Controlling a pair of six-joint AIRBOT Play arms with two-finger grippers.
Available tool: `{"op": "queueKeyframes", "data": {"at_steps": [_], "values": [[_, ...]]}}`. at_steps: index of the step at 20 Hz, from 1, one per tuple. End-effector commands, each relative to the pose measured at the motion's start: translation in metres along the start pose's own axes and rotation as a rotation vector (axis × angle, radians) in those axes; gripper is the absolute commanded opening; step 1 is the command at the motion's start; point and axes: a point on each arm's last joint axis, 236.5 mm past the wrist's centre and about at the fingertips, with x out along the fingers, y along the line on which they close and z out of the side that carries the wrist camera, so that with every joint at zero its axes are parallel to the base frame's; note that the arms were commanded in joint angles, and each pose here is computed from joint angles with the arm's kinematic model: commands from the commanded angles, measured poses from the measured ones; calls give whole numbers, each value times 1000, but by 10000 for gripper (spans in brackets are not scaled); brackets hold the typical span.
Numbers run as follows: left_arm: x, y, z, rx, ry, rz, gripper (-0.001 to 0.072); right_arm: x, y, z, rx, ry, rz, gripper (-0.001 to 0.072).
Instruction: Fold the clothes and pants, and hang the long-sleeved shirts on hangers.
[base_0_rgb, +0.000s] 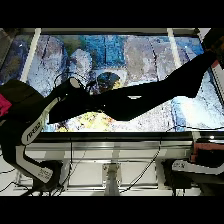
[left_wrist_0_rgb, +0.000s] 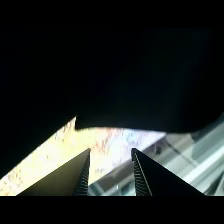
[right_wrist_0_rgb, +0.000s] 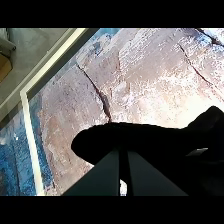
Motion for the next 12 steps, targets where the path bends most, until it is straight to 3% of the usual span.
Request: {"op": "queueKeyframes", "data": {"at_steps": [1, 11, 12], "values": [[8, 8, 1, 1, -12, 75, 301, 0, 1, -1, 1, 4, 3, 17], [14, 13, 32, -72, -149, 110, 296, 0, 2, 0, 5, 1, 6, 17], [17, 13, 31, -74, -143, 109, 240, 0, 2, 0, 5, 1, 6, 17]]}}
